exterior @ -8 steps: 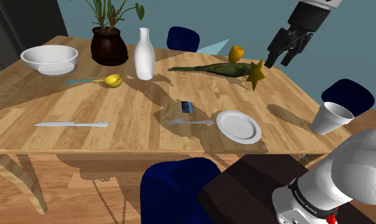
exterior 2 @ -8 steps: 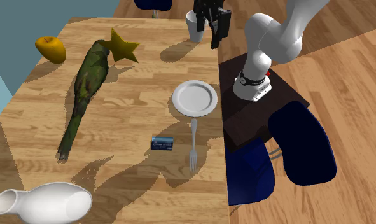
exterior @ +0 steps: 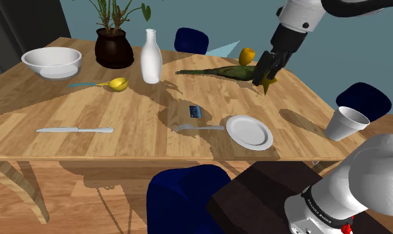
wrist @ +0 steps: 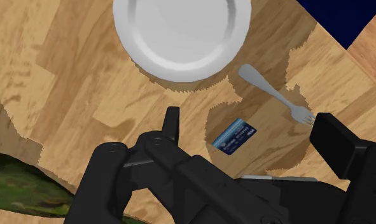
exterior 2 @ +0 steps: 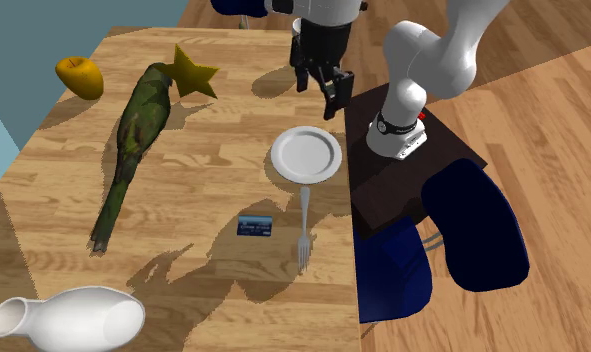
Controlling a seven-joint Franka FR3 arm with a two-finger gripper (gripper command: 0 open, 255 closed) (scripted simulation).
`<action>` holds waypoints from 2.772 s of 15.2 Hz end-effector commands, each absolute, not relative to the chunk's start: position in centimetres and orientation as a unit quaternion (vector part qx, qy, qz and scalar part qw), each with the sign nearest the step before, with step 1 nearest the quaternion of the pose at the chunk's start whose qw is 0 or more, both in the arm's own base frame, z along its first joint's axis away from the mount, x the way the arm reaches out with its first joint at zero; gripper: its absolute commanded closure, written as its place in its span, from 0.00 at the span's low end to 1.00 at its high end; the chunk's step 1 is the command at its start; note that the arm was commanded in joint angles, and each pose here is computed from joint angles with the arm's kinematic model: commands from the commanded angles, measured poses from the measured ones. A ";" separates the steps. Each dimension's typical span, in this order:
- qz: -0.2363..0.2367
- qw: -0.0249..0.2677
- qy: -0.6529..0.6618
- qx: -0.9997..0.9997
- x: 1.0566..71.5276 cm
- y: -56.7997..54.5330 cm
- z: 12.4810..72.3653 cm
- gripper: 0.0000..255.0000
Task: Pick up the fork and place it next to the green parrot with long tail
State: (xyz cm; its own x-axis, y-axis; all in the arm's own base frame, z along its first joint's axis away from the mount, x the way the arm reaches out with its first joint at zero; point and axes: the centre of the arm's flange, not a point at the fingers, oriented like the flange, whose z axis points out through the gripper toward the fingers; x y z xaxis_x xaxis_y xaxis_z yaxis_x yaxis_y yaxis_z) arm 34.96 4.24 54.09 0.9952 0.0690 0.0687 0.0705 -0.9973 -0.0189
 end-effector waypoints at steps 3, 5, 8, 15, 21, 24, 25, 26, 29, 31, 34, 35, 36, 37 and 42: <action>-0.042 0.003 -0.092 -0.995 37.3 7.3 50.5 0.00; -0.046 0.000 -0.120 -0.992 38.3 8.8 48.6 0.00; -0.051 -0.006 -0.161 -0.986 39.7 11.2 45.7 0.00; -0.063 -0.018 -0.257 -0.964 42.3 16.9 39.0 0.00; -0.071 -0.027 -0.326 -0.942 43.6 21.3 34.0 0.00; -0.071 -0.027 -0.326 -0.942 43.8 21.3 32.4 0.00; -0.071 -0.027 -0.326 -0.942 43.9 21.3 31.9 0.00; -0.071 -0.027 -0.326 -0.942 44.0 21.3 31.4 0.00; -0.071 -0.027 -0.326 -0.942 44.2 21.3 30.0 0.00; -0.071 -0.027 -0.326 -0.942 44.2 21.3 30.0 0.00; -0.071 -0.027 -0.326 -0.942 44.2 21.3 30.0 0.00; -0.071 -0.027 -0.326 -0.942 44.2 21.3 30.0 0.00; -0.071 -0.027 -0.326 -0.942 44.2 21.3 30.0 0.00; -0.071 -0.027 -0.326 -0.942 44.2 21.3 30.0 1.00; -0.071 -0.027 -0.326 -0.942 44.2 21.3 30.0 1.00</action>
